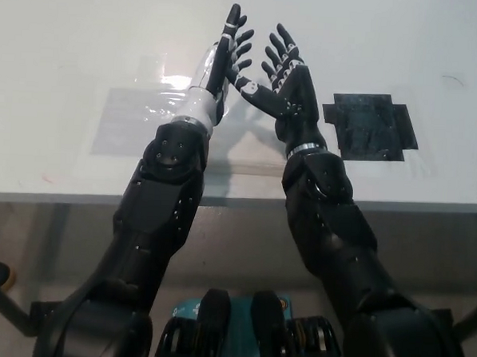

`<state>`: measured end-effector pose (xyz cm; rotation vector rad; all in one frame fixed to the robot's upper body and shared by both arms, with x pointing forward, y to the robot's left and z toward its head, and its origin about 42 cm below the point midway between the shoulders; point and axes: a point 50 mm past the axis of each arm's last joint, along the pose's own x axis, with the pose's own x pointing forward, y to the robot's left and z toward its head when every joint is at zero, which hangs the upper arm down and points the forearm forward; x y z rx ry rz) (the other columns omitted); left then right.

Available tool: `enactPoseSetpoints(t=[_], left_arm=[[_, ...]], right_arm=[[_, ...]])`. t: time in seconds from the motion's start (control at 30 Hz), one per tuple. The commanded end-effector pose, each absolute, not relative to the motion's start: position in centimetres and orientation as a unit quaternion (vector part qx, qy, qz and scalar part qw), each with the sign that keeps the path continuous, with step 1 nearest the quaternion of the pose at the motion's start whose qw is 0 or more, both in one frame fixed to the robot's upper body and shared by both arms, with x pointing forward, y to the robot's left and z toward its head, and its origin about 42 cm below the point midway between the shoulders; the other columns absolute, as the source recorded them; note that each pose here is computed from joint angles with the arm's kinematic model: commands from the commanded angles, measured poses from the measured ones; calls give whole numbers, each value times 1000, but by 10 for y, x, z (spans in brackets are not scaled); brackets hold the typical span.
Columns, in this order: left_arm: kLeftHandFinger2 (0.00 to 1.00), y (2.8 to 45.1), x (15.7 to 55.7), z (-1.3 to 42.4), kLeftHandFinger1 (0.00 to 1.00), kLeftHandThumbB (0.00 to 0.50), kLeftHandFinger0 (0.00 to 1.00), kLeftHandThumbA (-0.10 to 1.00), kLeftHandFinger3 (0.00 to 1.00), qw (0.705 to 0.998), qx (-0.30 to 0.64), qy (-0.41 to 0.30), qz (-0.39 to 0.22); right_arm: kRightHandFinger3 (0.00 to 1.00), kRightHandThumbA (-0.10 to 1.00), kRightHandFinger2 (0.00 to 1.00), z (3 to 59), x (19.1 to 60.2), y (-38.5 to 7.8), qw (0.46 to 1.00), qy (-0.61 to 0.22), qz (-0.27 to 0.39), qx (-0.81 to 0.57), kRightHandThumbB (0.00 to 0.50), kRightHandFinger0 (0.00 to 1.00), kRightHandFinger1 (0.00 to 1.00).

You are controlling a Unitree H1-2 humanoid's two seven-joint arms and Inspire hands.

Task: A stack of napkins is kept in the middle of the table close to the robot and the robot places both its hands sideways on the stack. Then it moves its hands away from each other while pressing down on the napkins to make them smooth

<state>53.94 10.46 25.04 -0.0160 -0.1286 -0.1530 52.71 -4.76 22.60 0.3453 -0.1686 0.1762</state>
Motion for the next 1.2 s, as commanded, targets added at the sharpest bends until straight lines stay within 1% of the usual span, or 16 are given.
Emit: enactPoseSetpoints(t=[0.0,0.1,0.2,0.3,0.37,0.43,0.47,0.57,0.6,0.67,0.7,0.73,0.87,0.97,1.1,1.17], left_arm=[[1000,83,545,279,1000,268,1000,1000,1000,990,-26,-110,-86],[1000,84,546,277,1000,239,1000,1000,1000,991,-23,-109,-79],[1000,83,548,278,1000,236,1000,1000,1000,991,-46,-108,-68],[1000,84,549,275,1000,230,1000,1000,1000,989,-92,-100,-52],[1000,84,551,270,1000,243,1000,1000,1000,981,-164,-90,-45],[1000,83,552,267,1000,232,1000,1000,1000,977,-194,-82,-40],[1000,83,553,266,1000,233,1000,1000,1000,976,-198,-78,-39],[1000,86,555,261,1000,286,1000,1000,1000,976,-208,-51,-37],[1000,86,555,261,1000,290,1000,1000,1000,975,-214,-46,-36],[1000,86,556,258,1000,292,1000,1000,1000,972,-229,-35,-32],[1000,87,556,256,1000,289,1000,1000,1000,973,-227,-33,-33],[1000,88,555,254,1000,279,1000,1000,1000,973,-225,-33,-33],[1000,87,554,245,1000,294,1000,1000,1000,973,-229,-17,-26],[1000,89,550,230,1000,261,1000,1000,1000,975,-221,-3,-20],[1000,88,546,219,1000,248,1000,1000,1000,974,-223,11,-19],[1000,88,544,214,1000,255,1000,1000,1000,975,-220,17,-20]], right_arm=[[1000,1000,1000,274,536,-27,965,-149,108,189,198,1000,1000],[1000,1000,1000,272,537,-27,963,-141,112,199,213,1000,1000],[1000,1000,1000,275,538,-25,957,-136,113,231,204,1000,1000],[1000,1000,1000,274,539,-21,952,-117,97,265,236,1000,1000],[1000,1000,1000,273,540,-20,944,-105,89,299,248,1000,1000],[1000,1000,1000,270,541,-21,932,-93,83,341,255,1000,1000],[1000,1000,1000,268,541,-22,926,-88,83,358,258,1000,1000],[1000,1000,1000,262,542,-24,905,-63,84,413,252,1000,1000],[1000,1000,1000,261,542,-24,900,-58,85,423,241,1000,1000],[1000,1000,1000,255,542,-27,895,-45,78,436,245,1000,1000],[1000,1000,1000,253,542,-27,888,-41,74,452,234,1000,1000],[1000,1000,1000,251,542,-27,884,-35,74,460,251,1000,1000],[1000,1000,1000,240,539,-29,881,-22,71,467,283,1000,1000],[1000,1000,1000,224,534,-29,873,1,69,483,293,1000,1000],[1000,1000,1000,211,530,-31,863,17,60,501,296,1000,1000],[1000,1000,1000,206,527,-31,863,18,61,500,301,1000,1000]])
